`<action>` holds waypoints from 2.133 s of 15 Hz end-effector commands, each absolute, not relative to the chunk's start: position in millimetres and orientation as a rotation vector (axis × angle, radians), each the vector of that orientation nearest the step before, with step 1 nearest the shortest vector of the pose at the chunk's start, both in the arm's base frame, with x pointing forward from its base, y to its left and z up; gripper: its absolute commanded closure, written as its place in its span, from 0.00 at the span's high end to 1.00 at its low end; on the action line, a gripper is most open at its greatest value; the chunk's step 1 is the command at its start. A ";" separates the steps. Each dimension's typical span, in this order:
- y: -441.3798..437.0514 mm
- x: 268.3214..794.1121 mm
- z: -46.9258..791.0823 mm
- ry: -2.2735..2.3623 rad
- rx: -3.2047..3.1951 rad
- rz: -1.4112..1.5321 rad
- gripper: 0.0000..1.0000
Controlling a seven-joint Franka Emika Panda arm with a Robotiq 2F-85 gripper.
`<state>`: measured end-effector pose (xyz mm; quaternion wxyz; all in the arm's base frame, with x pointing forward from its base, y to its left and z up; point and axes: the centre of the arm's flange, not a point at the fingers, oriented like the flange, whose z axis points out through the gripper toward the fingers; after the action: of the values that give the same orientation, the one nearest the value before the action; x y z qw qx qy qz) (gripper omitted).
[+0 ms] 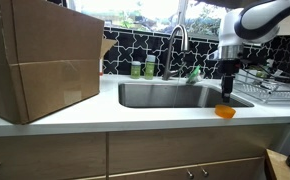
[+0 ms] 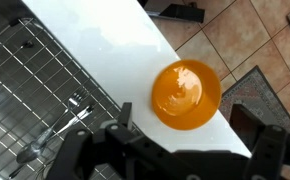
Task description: Pick up the orange bowl from the sink edge and use it to draw some water on the running tap before putting it back on sink edge
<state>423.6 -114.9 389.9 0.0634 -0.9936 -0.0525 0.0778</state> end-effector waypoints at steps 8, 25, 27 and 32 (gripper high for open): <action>-134.4 415.9 351.0 -0.112 -2.970 0.308 0.67; -185.3 406.5 380.0 0.135 -3.017 0.289 0.01; -210.8 399.1 413.6 0.322 -3.008 0.217 0.01; -222.9 396.7 429.0 0.365 -2.997 0.152 0.04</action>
<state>396.7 -222.9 429.0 0.0591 -0.9897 0.1204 0.0501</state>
